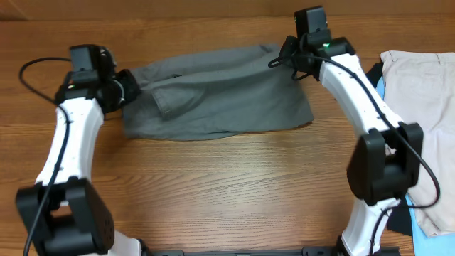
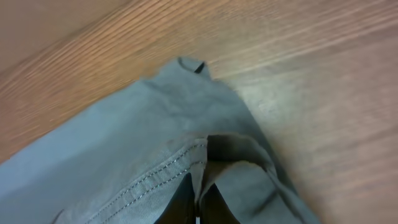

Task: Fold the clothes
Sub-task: 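Lift both bottom corners and fold them up onto the top edge, then lay the folded edge down at the top and release both grippers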

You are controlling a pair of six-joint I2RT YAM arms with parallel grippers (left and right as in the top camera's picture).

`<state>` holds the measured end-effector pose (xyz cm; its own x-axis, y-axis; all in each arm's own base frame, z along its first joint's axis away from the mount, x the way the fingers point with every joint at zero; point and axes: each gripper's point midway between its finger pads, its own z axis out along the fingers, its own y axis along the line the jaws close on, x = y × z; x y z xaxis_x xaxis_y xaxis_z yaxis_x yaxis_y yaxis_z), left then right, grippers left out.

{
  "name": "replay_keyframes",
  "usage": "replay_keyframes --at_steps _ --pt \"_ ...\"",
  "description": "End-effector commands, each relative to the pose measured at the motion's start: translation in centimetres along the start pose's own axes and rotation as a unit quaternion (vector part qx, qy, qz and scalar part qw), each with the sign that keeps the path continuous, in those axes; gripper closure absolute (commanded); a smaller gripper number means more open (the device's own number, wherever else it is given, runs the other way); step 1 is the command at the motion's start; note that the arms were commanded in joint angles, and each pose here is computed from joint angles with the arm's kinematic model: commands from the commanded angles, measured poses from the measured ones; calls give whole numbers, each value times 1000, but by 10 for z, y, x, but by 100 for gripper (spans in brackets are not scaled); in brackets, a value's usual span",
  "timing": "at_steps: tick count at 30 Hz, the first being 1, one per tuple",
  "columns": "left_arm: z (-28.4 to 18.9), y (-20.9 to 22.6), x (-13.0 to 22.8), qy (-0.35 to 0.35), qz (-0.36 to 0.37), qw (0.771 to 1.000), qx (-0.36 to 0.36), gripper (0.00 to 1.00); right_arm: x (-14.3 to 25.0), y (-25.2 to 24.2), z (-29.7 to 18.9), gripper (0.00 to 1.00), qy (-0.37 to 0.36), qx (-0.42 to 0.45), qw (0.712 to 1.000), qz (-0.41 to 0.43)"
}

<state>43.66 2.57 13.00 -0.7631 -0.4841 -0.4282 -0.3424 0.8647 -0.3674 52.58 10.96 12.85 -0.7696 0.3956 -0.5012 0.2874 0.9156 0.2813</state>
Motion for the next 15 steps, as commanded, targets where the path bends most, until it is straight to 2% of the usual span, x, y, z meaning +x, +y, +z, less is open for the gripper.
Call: replay_keyframes --at_steps 1,7,15 --pt "23 9 -4 -6 2 999 -41 96 -15 -2 18 96 -27 7 1000 2" --pt "48 39 -2 -8 -36 994 -107 96 -31 10 39 96 -68 -18 997 -22" --pt "52 30 -29 -62 -29 994 -86 96 -36 14 51 96 -82 -26 996 -29"
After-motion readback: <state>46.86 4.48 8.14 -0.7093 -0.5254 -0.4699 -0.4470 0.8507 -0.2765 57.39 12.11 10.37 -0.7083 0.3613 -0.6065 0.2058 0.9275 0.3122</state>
